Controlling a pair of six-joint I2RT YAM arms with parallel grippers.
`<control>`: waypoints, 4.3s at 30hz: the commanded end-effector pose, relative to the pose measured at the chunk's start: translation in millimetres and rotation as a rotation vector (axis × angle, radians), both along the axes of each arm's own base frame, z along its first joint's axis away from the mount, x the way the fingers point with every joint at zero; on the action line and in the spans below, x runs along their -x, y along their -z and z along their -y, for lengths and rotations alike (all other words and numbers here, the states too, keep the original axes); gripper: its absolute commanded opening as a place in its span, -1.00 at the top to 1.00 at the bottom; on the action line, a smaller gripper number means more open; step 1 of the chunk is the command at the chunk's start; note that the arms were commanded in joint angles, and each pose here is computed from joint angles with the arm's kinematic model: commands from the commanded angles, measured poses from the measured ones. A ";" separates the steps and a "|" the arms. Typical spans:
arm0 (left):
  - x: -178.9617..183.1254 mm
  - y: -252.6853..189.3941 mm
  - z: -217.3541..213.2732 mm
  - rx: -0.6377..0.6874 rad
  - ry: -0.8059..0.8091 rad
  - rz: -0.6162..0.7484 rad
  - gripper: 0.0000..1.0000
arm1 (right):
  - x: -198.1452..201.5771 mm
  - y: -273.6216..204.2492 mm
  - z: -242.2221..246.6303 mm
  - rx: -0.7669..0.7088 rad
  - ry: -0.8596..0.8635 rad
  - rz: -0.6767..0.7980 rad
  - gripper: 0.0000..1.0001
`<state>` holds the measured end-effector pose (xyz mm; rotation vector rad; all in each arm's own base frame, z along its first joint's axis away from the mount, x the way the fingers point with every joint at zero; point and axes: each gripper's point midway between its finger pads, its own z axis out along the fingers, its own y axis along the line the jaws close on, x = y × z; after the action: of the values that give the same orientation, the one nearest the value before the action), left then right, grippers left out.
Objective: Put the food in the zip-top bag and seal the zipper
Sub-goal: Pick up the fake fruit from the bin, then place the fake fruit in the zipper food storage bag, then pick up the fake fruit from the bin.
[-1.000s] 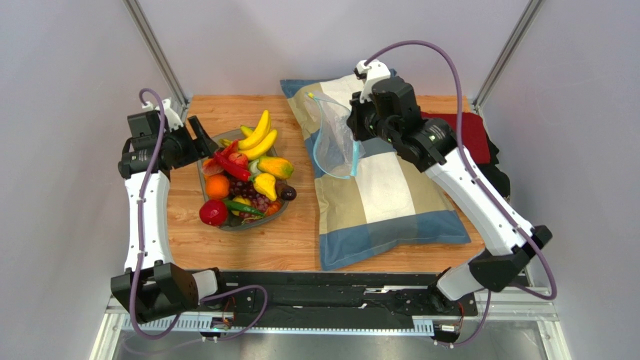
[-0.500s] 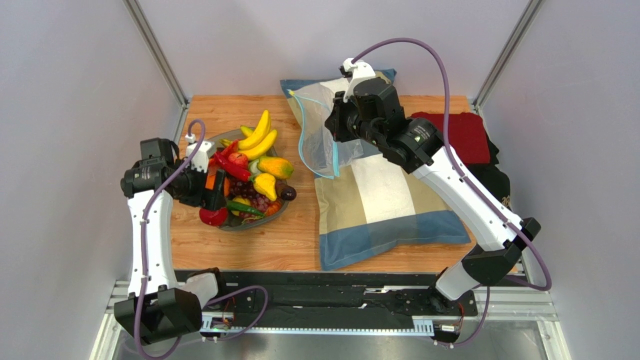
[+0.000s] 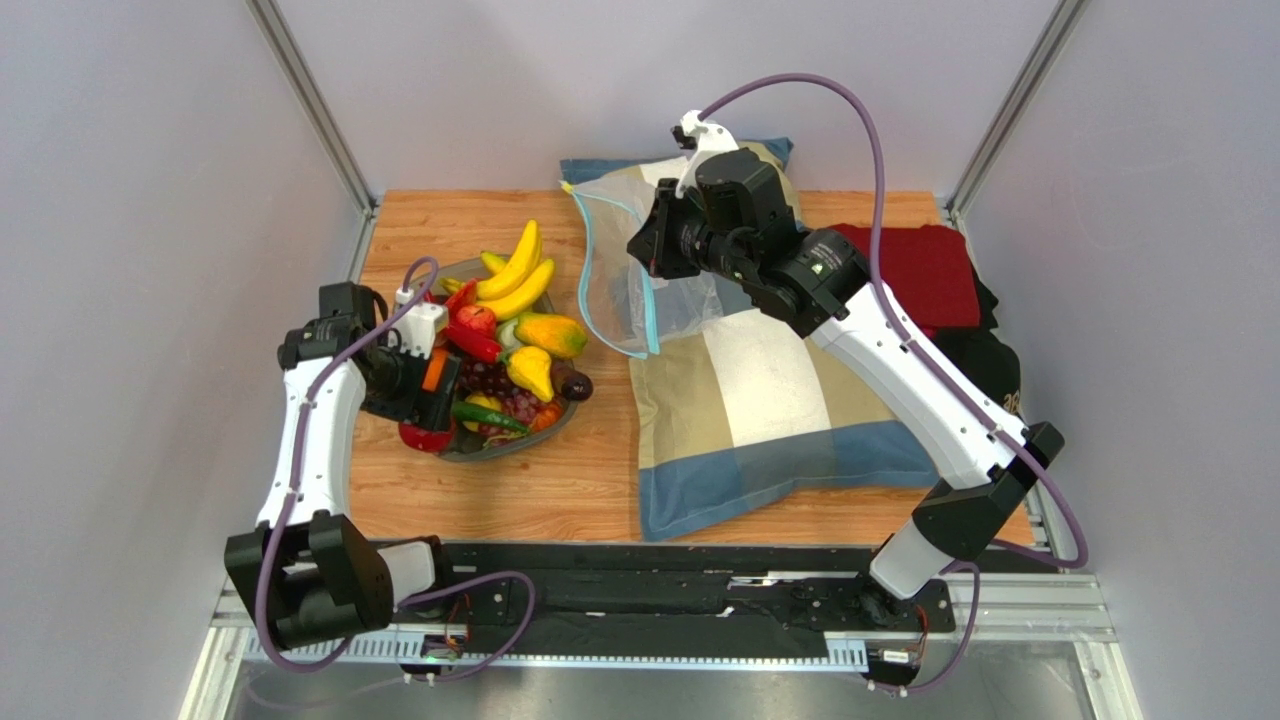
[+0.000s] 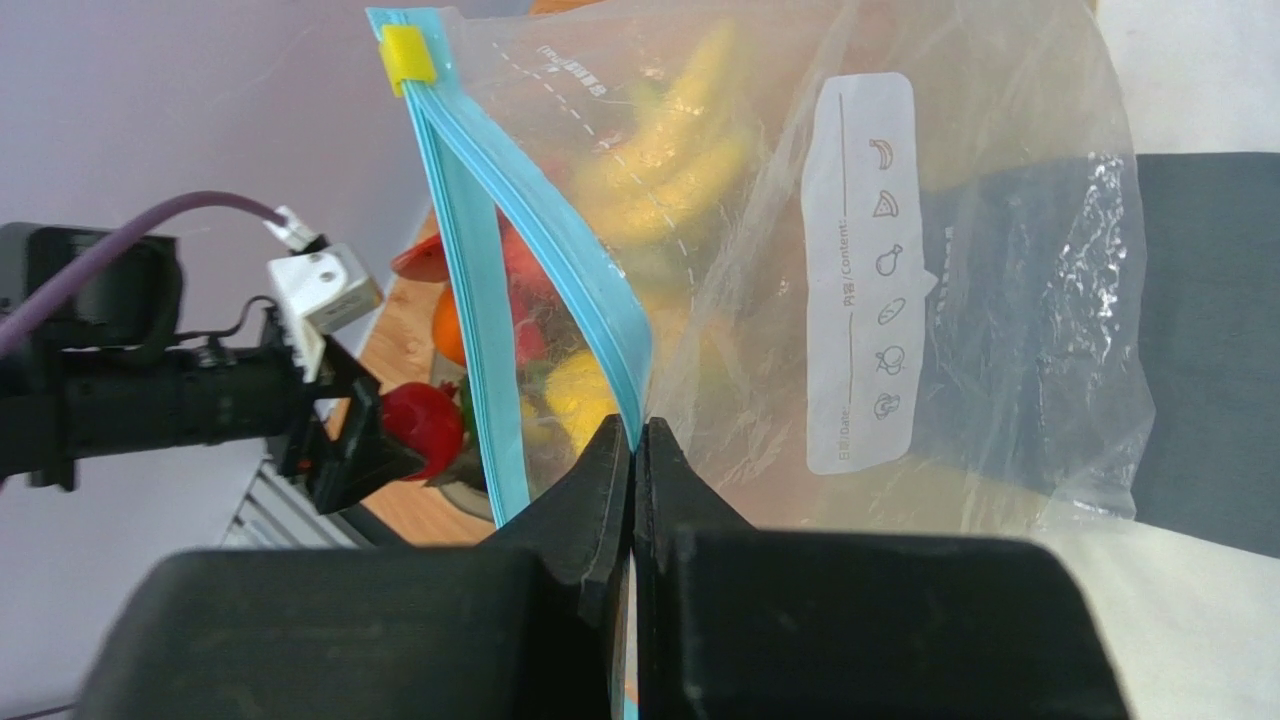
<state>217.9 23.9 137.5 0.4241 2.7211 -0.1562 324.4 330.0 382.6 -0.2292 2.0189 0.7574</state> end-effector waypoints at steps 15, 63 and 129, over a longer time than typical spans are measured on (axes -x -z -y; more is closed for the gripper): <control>-8.9 -23.4 12.1 0.058 0.021 0.039 0.26 | 42.4 -61.7 -10.4 -0.270 -0.119 -0.037 1.00; -28.5 -202.4 218.7 0.445 0.455 0.489 -0.98 | 36.7 30.8 -2.5 -0.389 -0.335 -0.471 1.00; -153.2 -22.2 199.3 0.034 1.358 0.333 -0.84 | 4.2 67.1 57.2 -0.339 -0.191 -0.505 1.00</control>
<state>359.4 -176.6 155.7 1.9357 1.7054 -0.4710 320.9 273.9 304.3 -0.0134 2.3527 1.3421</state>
